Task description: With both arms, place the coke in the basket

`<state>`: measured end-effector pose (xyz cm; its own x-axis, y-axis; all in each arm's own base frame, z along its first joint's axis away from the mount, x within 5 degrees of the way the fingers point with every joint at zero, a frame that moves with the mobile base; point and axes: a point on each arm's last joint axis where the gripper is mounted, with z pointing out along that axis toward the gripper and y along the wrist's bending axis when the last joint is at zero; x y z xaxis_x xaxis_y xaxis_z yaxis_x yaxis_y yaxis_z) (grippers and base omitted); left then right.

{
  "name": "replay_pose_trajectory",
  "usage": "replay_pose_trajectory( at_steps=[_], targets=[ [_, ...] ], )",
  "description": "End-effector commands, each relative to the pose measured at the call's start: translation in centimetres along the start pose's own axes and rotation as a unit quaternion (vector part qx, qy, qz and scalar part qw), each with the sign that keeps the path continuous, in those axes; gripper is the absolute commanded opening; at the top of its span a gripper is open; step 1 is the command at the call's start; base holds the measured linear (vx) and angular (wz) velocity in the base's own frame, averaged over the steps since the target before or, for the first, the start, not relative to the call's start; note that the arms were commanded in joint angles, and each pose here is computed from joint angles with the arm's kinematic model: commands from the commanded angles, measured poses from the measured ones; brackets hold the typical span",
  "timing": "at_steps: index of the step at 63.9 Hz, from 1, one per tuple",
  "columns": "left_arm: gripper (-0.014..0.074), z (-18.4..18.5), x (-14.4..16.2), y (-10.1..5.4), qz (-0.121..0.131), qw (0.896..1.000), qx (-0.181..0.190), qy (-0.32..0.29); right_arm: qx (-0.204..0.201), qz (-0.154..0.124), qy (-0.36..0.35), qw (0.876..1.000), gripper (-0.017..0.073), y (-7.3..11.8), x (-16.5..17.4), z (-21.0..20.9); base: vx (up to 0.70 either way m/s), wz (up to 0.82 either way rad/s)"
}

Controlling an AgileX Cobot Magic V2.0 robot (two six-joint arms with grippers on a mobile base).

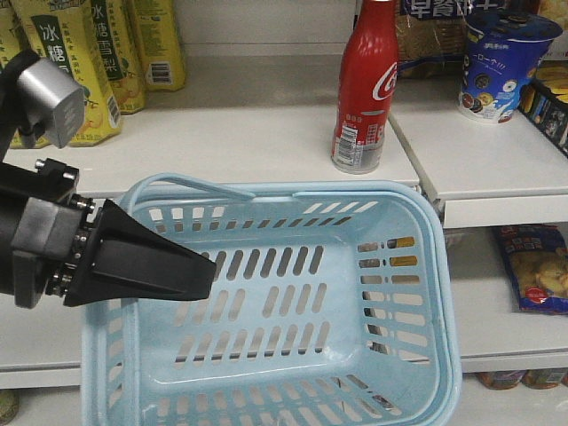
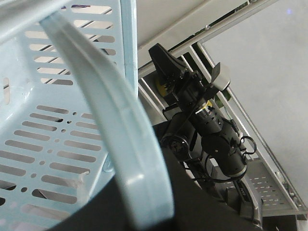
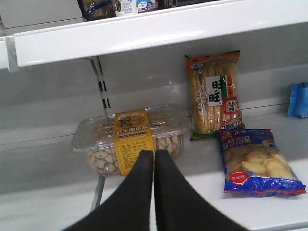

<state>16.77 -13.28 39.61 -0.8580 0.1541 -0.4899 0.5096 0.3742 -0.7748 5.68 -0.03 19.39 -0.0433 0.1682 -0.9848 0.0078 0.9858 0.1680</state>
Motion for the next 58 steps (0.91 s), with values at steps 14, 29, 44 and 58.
replay_pose_trajectory(
  at_steps=[14, 29, 44, 58],
  targets=[
    [-0.0008, -0.7, -0.3, -2.0, 0.009, 0.998, 0.046, -0.034, -0.01, -0.001, -0.049, 0.999, -0.0005, 0.1, -0.5, -0.1, 0.0, 0.0],
    [-0.0008, -0.7, -0.3, -2.0, 0.009, 0.998, 0.046, -0.034, -0.04, 0.222, -0.147, 0.963, -0.0005, 0.1, -2.3, -0.5, 0.0, 0.0],
    [-0.0008, -0.7, -0.3, -2.0, 0.009, 0.998, 0.046, -0.034, -0.044, 0.327, -0.2, 0.923, -0.0005, -0.5, -3.4, -0.9, 0.0, 0.0],
    [-0.0008, -0.7, -0.3, -2.0, 0.009, 0.998, 0.046, -0.034, -0.064, 0.219, -0.136, 0.964, -0.0003, 1.5, -7.9, -2.4, 0.0, 0.0]
  ],
)
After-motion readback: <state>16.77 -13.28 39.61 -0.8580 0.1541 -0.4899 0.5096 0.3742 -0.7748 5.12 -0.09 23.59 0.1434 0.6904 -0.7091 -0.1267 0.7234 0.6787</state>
